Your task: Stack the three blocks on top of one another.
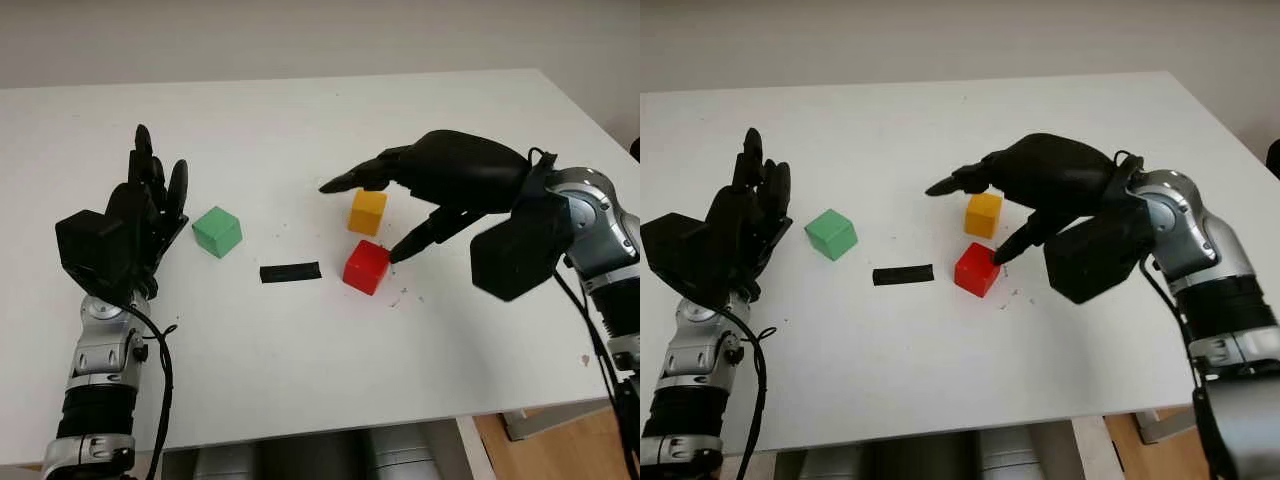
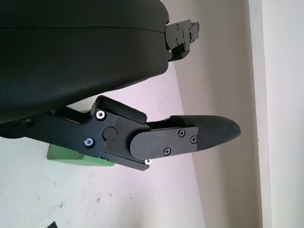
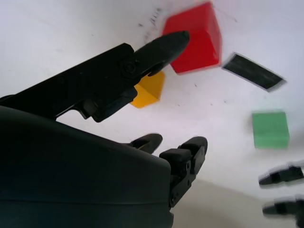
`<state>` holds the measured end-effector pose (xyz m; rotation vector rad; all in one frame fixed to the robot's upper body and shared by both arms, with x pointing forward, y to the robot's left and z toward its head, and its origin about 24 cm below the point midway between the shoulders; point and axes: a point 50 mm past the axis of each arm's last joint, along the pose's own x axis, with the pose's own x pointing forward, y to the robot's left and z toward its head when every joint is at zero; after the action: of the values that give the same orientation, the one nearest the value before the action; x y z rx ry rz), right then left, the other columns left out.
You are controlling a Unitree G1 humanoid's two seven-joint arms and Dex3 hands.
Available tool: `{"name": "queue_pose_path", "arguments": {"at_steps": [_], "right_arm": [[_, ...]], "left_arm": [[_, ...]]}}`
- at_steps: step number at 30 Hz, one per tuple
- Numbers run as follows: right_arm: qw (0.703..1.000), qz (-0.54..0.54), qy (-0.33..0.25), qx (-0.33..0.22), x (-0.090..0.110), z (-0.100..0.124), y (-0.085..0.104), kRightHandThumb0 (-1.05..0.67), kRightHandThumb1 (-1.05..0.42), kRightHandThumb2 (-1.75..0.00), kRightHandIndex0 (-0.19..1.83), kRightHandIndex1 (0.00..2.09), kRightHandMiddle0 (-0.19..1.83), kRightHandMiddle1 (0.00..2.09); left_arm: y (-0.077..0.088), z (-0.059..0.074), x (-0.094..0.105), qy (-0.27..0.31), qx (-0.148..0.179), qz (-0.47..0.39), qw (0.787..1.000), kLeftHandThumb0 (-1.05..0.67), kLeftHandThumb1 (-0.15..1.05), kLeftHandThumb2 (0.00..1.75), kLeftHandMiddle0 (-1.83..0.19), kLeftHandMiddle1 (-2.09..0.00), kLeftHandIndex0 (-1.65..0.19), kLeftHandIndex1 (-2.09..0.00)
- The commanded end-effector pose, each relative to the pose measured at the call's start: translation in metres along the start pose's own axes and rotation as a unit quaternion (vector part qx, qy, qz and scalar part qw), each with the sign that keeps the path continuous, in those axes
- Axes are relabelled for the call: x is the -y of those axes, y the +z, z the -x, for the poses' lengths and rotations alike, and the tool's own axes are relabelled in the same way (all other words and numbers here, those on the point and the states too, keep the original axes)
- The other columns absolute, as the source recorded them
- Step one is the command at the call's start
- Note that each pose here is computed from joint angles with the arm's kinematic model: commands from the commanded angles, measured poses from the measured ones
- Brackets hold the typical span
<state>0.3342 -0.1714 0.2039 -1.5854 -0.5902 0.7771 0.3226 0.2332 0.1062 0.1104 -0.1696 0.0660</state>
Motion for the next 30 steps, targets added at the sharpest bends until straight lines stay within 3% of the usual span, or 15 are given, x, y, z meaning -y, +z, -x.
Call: {"name": "queue_pose_path", "arguments": {"at_steps": [1,12,21,30], "right_arm": [[0.999,0.047,0.016,-0.001,0.004,0.003,0.001,-0.59,-0.76,-0.05,0.32,0.08,0.41,0.16],[0.996,0.077,0.043,-0.001,-0.014,-0.003,0.001,-0.61,-0.78,-0.05,0.17,0.03,0.39,0.09],[0.996,0.078,-0.023,0.022,-0.038,-0.009,-0.002,-0.59,-0.82,-0.07,0.15,0.03,0.44,0.11],[0.996,0.075,-0.042,0.032,-0.049,-0.015,-0.003,-0.61,-0.86,-0.06,0.04,0.01,0.43,0.11]], "left_arm": [[0.006,-0.002,-0.002,0.001,0.009,-0.005,1.000,-0.79,1.05,0.50,0.19,0.00,0.19,0.00],[0.009,-0.004,-0.002,0.003,0.008,-0.007,1.000,-0.79,1.05,0.51,0.19,0.00,0.19,0.00],[0.010,-0.006,0.000,-0.001,0.010,-0.005,1.000,-0.77,1.05,0.52,0.19,0.00,0.19,0.00],[0.010,-0.005,-0.001,0.000,0.011,-0.011,1.000,-0.77,1.05,0.53,0.19,0.00,0.19,0.00]]}}
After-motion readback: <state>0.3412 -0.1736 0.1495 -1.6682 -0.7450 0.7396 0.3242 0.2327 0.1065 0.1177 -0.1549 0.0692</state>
